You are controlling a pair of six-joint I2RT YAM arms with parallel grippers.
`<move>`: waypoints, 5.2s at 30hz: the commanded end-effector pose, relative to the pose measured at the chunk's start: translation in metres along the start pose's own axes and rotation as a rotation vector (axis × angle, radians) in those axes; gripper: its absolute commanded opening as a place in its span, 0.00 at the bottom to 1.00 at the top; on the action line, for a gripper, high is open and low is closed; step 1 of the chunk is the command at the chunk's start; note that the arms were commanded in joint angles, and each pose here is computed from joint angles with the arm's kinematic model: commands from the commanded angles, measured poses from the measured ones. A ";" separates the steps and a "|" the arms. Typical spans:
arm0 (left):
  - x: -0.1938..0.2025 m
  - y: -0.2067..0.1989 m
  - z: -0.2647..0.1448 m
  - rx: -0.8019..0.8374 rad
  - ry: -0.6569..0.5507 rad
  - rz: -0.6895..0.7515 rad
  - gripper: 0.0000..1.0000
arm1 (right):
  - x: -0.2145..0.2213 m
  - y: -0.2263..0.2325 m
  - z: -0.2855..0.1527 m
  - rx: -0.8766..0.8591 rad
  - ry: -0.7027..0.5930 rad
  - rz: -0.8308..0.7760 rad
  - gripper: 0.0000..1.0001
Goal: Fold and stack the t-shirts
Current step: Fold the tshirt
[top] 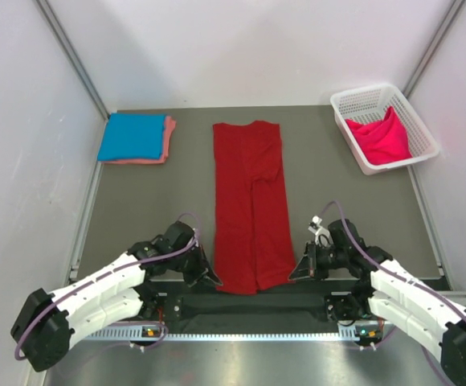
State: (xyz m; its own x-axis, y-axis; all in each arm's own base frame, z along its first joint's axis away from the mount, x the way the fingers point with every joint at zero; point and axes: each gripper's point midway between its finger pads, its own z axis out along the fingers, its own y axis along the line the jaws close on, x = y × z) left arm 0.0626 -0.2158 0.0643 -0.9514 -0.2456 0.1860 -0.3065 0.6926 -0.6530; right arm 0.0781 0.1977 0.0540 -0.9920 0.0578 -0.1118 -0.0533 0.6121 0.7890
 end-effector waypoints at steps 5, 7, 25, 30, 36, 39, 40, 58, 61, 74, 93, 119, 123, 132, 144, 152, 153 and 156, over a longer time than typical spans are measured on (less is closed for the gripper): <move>0.025 0.014 -0.004 -0.040 0.076 -0.030 0.00 | 0.026 -0.016 -0.003 0.034 0.065 0.061 0.00; 0.029 0.022 -0.001 -0.054 0.089 -0.046 0.00 | 0.031 -0.021 -0.002 0.041 0.076 0.078 0.00; -0.057 -0.073 -0.019 -0.080 -0.182 0.174 0.00 | -0.075 0.032 -0.008 0.084 -0.025 -0.072 0.00; -0.105 -0.081 -0.015 -0.128 -0.234 0.125 0.00 | -0.122 0.034 -0.017 0.100 -0.053 -0.103 0.00; -0.168 -0.089 -0.018 -0.143 -0.294 0.103 0.00 | -0.166 0.034 -0.016 0.104 -0.042 -0.123 0.00; -0.196 -0.091 -0.019 -0.150 -0.300 0.097 0.00 | -0.197 0.044 -0.012 0.082 -0.051 -0.139 0.00; -0.205 -0.099 -0.022 -0.139 -0.303 0.113 0.00 | -0.202 0.038 -0.005 0.090 -0.032 -0.122 0.00; -0.290 -0.112 -0.005 -0.125 -0.249 0.097 0.00 | -0.290 0.035 0.012 0.069 -0.055 -0.076 0.00; -0.299 -0.116 -0.010 -0.116 -0.273 0.094 0.00 | -0.297 0.035 0.012 0.061 -0.059 -0.073 0.00; -0.327 -0.116 -0.008 -0.084 -0.283 0.064 0.00 | -0.320 0.025 0.021 0.055 -0.063 -0.038 0.00; -0.352 -0.101 -0.002 -0.111 -0.301 0.044 0.06 | -0.342 0.012 0.036 0.035 -0.064 0.016 0.12; -0.312 -0.166 -0.061 0.035 -0.407 0.294 0.41 | -0.337 0.054 0.019 0.064 -0.110 -0.070 0.52; -0.334 -0.162 -0.061 -0.057 -0.462 0.419 0.47 | -0.328 0.052 0.031 0.073 -0.102 -0.065 0.52; -0.376 -0.129 -0.054 -0.287 -0.530 0.590 0.49 | -0.348 0.021 0.026 0.256 -0.138 -0.159 0.53; -0.373 -0.124 -0.046 -0.238 -0.568 0.632 0.50 | -0.384 -0.009 0.033 0.369 -0.142 -0.306 0.47; -0.367 -0.118 -0.029 -0.220 -0.538 0.661 0.49 | -0.390 -0.015 0.044 0.348 -0.128 -0.298 0.41; -0.368 -0.118 -0.028 -0.222 -0.538 0.664 0.49 | -0.391 -0.014 0.045 0.338 -0.127 -0.295 0.41; -0.372 -0.118 -0.023 -0.226 -0.535 0.672 0.49 | -0.393 -0.011 0.046 0.324 -0.130 -0.292 0.39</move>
State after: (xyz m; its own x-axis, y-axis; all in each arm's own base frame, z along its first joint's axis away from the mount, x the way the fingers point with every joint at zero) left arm 0.4352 -0.1804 0.0687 -0.8652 -0.0034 -0.5015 0.1886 0.9243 -0.3317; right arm 0.4586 0.1987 0.0418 -0.9406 -0.0665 -0.3328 -0.2263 0.8536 0.4691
